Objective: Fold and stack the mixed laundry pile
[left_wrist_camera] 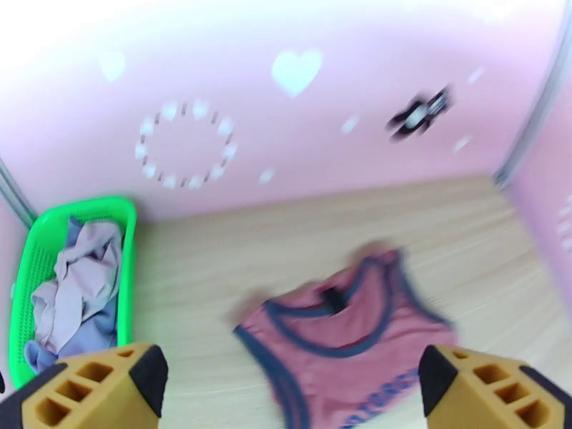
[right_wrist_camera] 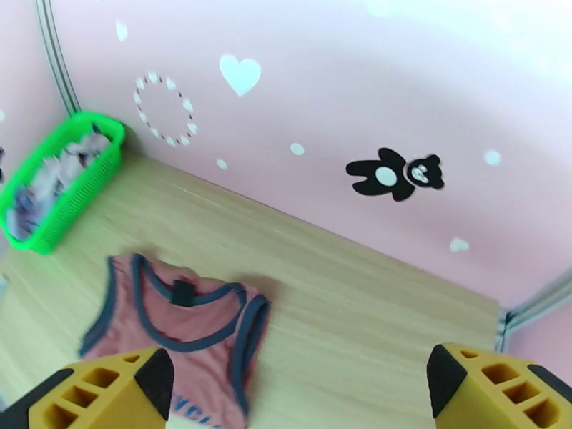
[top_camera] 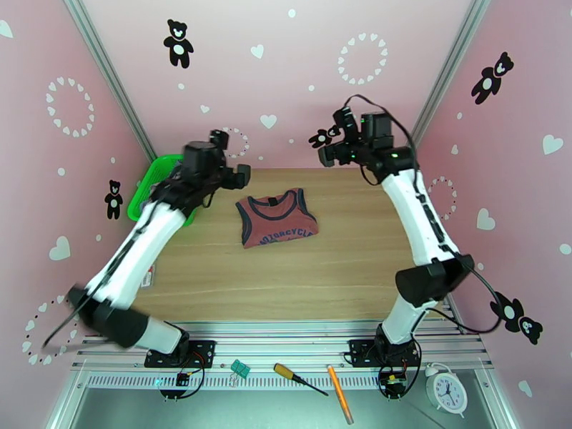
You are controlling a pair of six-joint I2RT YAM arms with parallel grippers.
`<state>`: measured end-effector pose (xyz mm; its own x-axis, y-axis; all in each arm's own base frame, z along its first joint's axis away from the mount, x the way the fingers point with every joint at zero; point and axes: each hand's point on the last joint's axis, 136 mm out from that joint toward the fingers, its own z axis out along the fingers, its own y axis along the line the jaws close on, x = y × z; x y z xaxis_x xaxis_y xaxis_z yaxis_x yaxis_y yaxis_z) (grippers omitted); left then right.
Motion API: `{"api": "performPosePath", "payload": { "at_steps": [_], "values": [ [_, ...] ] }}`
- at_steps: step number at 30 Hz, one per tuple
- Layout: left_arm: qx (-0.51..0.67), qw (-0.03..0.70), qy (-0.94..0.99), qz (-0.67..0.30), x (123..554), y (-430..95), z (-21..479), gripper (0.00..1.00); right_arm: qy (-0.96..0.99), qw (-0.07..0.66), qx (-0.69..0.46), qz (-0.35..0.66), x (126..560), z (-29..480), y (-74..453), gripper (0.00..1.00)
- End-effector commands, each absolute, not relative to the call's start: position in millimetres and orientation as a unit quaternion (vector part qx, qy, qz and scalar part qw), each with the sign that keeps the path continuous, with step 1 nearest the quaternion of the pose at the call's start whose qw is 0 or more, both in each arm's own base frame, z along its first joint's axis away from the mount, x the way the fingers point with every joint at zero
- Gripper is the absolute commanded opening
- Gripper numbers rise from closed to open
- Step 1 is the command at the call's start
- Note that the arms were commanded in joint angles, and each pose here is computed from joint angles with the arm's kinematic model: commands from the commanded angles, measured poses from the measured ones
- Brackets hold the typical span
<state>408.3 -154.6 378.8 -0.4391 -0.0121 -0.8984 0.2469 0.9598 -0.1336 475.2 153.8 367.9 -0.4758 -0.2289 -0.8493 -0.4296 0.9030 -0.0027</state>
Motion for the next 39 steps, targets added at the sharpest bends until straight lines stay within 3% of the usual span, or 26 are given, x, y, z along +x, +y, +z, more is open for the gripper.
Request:
{"api": "performPosePath", "payload": {
  "at_steps": [1, 5, 10, 20, 24, 28, 33, 39],
  "values": [
    [0.052, 0.35, 0.926, -0.133, 404.4, -166.9, 250.2, 0.84, 0.942, 0.261, -0.163, 0.134, 453.5, 217.6, 170.7, 0.93],
    [0.008, 0.265, 0.954, -0.137, 399.7, -171.3, 169.4, 0.69, 0.96, 0.215, -0.144, 0.107, 442.3, 162.9, 174.1, 0.85],
    [-0.024, 0.222, 0.965, -0.136, 413.5, -179.4, 105.6, 0.63, 0.971, 0.164, -0.131, 0.118, 436.6, 106.9, 189.6, 0.64],
    [-0.018, 0.166, 0.983, -0.071, 428.8, -172.4, 27.3, 0.57, 0.985, 0.102, -0.11, 0.081, 437.2, 27.1, 211.3, 0.39],
    [-0.005, 0.145, 0.988, -0.061, 438.5, -176.7, 3.8, 0.44, 0.99, 0.086, -0.089, 0.061, 439.4, 3.5, 207.2, 0.22],
    [0.009, 0.134, 0.99, -0.045, 454.5, -180.0, -11.2, 0.37, 0.994, 0.077, -0.063, 0.041, 445.6, -12.1, 201.9, 0.16],
    [0.022, 0.131, 0.991, -0.025, 489.7, -183.7, -13.0, 0.37, 0.996, 0.084, -0.024, 0.032, 468.7, -20.6, 198.3, 0.1],
    [0.02, 0.137, 0.99, 0.001, 541.9, -179.2, -9.8, 0.37, 0.993, 0.106, 0.02, 0.041, 516.7, -21.2, 189.4, 0.1]
  ]
}}
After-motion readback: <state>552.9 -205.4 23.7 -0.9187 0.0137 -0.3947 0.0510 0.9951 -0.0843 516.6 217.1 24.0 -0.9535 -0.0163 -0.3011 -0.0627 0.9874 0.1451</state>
